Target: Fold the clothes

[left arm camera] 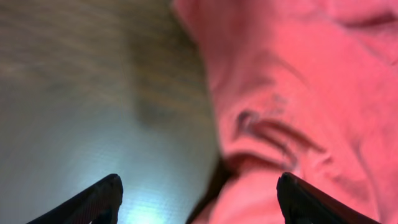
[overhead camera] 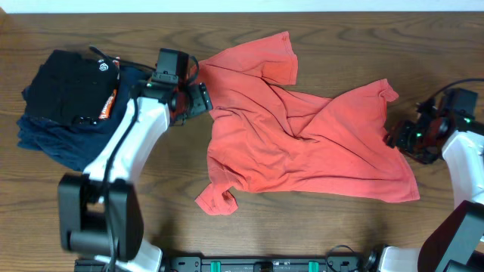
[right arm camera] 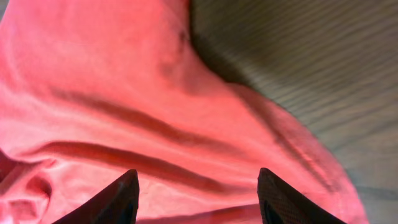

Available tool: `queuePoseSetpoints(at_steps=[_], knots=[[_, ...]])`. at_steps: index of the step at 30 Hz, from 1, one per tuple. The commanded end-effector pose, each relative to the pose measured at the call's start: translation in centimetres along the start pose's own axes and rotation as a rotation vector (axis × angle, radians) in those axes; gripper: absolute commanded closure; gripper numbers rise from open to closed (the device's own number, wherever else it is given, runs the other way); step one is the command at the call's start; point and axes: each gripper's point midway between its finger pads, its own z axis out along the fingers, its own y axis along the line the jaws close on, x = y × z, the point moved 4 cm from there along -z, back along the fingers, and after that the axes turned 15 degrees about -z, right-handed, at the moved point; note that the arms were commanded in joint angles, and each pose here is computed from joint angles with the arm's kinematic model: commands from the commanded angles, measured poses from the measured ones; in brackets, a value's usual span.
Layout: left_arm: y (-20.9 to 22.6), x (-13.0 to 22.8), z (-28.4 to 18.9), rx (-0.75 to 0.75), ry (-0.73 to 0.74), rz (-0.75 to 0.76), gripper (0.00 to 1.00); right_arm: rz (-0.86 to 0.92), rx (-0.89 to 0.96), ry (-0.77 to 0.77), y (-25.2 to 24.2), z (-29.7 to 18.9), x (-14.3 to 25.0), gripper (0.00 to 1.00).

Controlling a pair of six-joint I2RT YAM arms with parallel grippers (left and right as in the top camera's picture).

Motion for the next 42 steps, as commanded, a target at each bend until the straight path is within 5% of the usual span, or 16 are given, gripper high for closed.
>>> queuePoseSetpoints(at_steps=[1,9,18,22,25,32,42], knots=[[-0.6,1.0,3.3,0.099,0.124,0.03,0.19,-0.061,-0.027,0.036,1.3,0.6,0.4,0.41],[-0.1,1.3,9.5,0.117,0.158,0.028,0.19,-0.157,-0.063,0.176,3.6,3.6,2.6,0.44],[-2.2,2.1,11.1,0.268,0.216,0.049,0.2,-0.179,-0.066,0.265,3.7,7.3,4.4,0.43],[-2.4,1.6,11.0,0.282,0.198,0.058,0.48,-0.184,0.03,0.318,2.1,8.8,5.3,0.44],[-2.0,0.9,11.1,0.269,0.165,0.067,0.94,-0.125,0.19,0.353,-0.4,9.2,5.7,0.43],[0.4,-3.8,9.4,0.101,-0.054,0.09,0.94,0.013,0.325,0.265,-4.5,8.7,4.0,0.45],[-5.0,-12.1,-1.0,0.189,-0.395,0.167,0.89,0.084,0.36,0.144,-7.3,7.8,1.0,0.46]])
